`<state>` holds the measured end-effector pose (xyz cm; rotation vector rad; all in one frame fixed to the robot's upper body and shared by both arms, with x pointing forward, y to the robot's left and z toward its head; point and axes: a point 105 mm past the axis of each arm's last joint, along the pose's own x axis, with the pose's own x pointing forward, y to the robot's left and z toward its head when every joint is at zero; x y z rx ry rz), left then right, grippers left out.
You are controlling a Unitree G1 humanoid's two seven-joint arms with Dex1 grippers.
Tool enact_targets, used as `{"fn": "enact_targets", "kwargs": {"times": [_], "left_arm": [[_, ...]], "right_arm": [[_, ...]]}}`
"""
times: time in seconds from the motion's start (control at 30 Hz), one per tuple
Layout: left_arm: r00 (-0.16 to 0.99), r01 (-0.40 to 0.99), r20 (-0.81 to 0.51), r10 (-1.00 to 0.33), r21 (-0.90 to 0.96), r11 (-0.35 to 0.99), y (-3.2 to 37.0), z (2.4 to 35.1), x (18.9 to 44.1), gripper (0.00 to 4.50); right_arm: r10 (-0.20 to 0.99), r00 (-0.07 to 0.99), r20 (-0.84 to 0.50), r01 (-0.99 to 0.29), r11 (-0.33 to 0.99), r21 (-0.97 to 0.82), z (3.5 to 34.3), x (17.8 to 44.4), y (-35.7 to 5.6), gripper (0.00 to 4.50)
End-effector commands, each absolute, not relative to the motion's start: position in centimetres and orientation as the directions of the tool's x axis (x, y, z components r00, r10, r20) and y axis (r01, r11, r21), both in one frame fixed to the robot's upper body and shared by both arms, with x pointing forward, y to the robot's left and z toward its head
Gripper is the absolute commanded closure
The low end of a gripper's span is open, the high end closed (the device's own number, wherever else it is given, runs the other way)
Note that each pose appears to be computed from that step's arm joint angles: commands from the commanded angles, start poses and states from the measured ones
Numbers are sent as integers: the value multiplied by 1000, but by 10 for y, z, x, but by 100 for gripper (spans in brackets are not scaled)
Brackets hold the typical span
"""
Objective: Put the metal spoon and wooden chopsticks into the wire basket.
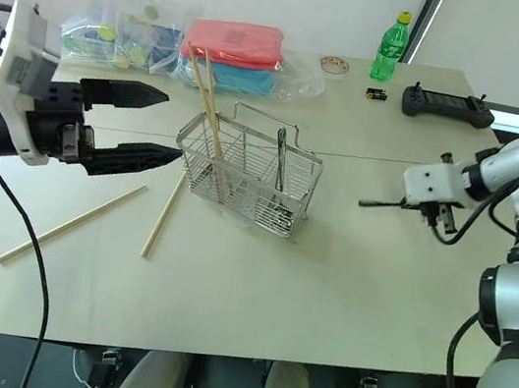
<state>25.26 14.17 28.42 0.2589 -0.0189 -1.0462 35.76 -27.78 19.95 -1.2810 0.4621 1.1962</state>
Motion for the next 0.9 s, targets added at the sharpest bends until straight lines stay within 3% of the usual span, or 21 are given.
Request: {"fn": "enact_targets", "kwargs": {"times": [0.03, 0.13, 0.23, 0.47, 0.63, 0.9], "left_arm": [[514, 833, -75, -854, 282, 477, 145, 298, 254, 0], [501, 841, -83, -861, 283, 462, 144, 297, 254, 0], [491, 848, -91, -867, 278, 451, 144, 294, 254, 0], [473, 862, -116, -873, 267, 431, 142, 287, 254, 0], [470, 867, -130, -873, 254, 429, 143, 283, 253, 0], [447, 879, -124, -886, 246, 409, 139, 284, 248, 0]], "right_arm": [[544, 433, -719, -835, -57, -547, 236, 351, -272, 446], [707, 424, -566, -831, 54, -554, 270, 346, -246, 446], [866, 348, -359, -839, 117, -531, 309, 337, -206, 446], [977, 211, 7, -895, 196, -401, 363, 305, -133, 446], [976, 184, 118, -943, 209, -260, 361, 296, -112, 446], [958, 271, 94, -949, 283, -141, 307, 306, -107, 446]]}}
